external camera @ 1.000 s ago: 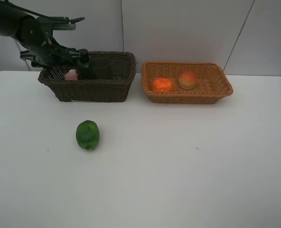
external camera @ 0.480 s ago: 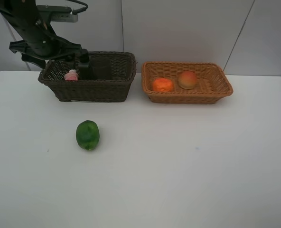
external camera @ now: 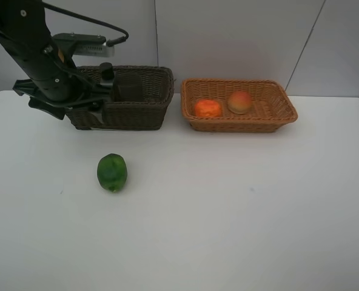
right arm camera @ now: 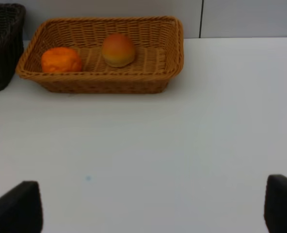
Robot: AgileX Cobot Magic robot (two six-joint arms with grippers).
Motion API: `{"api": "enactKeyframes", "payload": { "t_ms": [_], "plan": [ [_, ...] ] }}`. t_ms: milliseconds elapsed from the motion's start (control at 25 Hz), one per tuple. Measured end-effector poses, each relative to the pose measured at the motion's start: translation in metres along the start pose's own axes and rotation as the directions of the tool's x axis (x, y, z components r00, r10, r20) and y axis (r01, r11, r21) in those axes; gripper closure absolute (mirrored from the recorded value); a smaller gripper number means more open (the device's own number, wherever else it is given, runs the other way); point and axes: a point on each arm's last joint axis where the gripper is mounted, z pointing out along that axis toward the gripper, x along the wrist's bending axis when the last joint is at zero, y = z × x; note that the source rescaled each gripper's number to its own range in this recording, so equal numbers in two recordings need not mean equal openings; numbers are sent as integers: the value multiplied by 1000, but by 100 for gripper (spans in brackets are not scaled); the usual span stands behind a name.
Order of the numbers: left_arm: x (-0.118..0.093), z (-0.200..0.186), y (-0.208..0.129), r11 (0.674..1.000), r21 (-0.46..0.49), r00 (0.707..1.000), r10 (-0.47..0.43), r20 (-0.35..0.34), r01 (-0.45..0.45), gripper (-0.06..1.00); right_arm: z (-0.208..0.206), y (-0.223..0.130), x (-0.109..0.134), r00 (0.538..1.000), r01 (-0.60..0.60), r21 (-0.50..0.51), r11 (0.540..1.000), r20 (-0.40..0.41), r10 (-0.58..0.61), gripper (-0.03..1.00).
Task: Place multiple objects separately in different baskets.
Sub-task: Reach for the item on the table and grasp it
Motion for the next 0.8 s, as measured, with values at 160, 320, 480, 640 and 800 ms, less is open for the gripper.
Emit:
{"api": "enactKeyframes", "payload": {
  "t_ms": [160,320,480,640,800],
  "plan": [
    [-19,1,-11,998,36,999,46,17,-47,-5,0,0,0,1000,0,0,1000,0,0,0],
    [-34,15,-19,993,91,997,75,22,-76,-5,0,0,0,1000,0,0,1000,0,0,0],
    [-43,35,-26,985,164,999,44,12,-46,-5,0,0,0,1000,0,0,1000,0,0,0],
    [-47,54,-32,977,214,1000,-15,-15,18,-5,0,0,0,1000,0,0,1000,0,0,0],
    [-50,65,-33,973,217,997,-71,-19,74,-5,0,0,0,1000,0,0,1000,0,0,0]
  ]
}}
